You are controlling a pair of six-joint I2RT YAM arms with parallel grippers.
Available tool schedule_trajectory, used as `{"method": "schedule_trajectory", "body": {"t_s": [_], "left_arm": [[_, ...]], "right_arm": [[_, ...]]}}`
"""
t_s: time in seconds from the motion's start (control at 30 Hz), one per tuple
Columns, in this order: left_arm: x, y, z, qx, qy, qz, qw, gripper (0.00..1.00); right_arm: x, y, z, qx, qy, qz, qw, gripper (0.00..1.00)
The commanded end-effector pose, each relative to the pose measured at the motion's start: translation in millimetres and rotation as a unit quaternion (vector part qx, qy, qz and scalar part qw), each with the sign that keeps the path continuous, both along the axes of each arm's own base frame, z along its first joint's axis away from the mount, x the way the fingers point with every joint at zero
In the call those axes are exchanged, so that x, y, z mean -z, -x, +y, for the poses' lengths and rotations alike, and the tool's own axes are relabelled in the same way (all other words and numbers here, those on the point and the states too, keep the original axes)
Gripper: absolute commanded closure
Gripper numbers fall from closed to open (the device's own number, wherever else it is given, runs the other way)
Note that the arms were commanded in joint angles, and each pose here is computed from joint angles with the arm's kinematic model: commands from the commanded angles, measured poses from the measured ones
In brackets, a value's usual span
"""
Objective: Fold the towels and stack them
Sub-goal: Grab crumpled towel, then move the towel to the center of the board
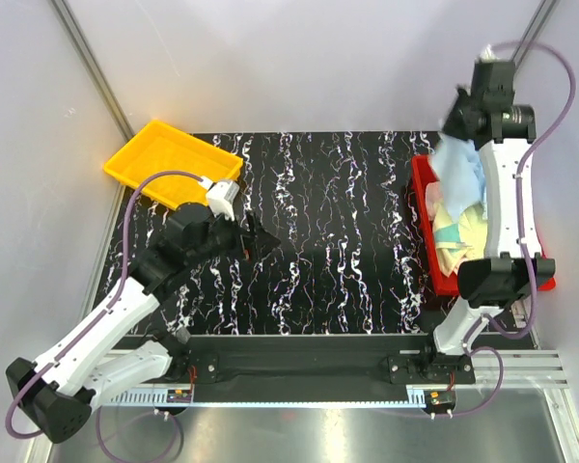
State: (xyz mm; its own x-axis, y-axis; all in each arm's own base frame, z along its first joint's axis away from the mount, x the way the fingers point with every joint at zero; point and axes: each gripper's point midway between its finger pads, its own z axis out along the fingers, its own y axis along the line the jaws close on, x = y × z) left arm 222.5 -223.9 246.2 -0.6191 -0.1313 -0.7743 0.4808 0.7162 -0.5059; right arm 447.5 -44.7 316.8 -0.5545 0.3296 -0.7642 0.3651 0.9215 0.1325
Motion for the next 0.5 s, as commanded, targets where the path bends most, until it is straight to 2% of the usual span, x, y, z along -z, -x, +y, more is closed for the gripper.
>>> {"method": "schedule_trajectory", "body": {"t_s": [0.0,0.07,0.13,0.17,0.23,0.27,0.33,0.37,0.4,0.43,0.47], "left_arm": [[-23.3,-19.5,15.6,-0.069,0.001,-0.012,0.998,0.01],[-27.6,-23.1,25.8,-0.088,0.001,-0.003,0.996,0.01],[-27.4,-27.1,39.5,-0.112,-0.005,0.008,0.994,0.01],[-32.0,-28.5,43.4,-0.119,-0.001,0.007,0.993,0.01],[-34.1,-30.4,56.4,-0.139,0.000,0.009,0.990,0.01],[-33.4,-30.6,60.3,-0.145,-0.002,0.011,0.989,0.01],[-27.9,-30.7,69.3,-0.158,-0.009,0.017,0.987,0.01],[-24.6,-30.5,72.1,-0.162,-0.013,0.019,0.986,0.01],[-15.9,-30.1,74.1,-0.166,-0.019,0.027,0.986,0.01],[-10.7,-30.8,76.1,-0.170,-0.023,0.031,0.985,0.01],[-3.1,-30.1,74.8,-0.166,-0.026,0.038,0.985,0.01]], "right_arm": [[-103.0,54.0,120.7,-0.192,-0.086,-0.088,0.974,1.00],[-117.9,81.3,170.2,-0.273,-0.143,-0.094,0.947,1.00],[-111.1,98.3,193.4,-0.309,-0.171,-0.084,0.932,1.00],[-83.4,117.9,202.3,-0.318,-0.198,-0.044,0.926,1.00],[-61.1,132.4,223.4,-0.344,-0.228,-0.039,0.910,1.00],[-16.1,159.2,232.6,-0.350,-0.270,0.016,0.897,1.00],[13.8,173.0,255.0,-0.373,-0.310,0.018,0.875,1.00],[66.6,202.5,265.7,-0.366,-0.353,0.085,0.857,1.00],[73.9,203.2,279.5,-0.389,-0.369,0.066,0.842,1.00],[92.2,223.6,296.3,-0.410,-0.378,0.093,0.825,1.00],[125.8,237.2,300.9,-0.401,-0.380,0.131,0.823,1.00]]}}
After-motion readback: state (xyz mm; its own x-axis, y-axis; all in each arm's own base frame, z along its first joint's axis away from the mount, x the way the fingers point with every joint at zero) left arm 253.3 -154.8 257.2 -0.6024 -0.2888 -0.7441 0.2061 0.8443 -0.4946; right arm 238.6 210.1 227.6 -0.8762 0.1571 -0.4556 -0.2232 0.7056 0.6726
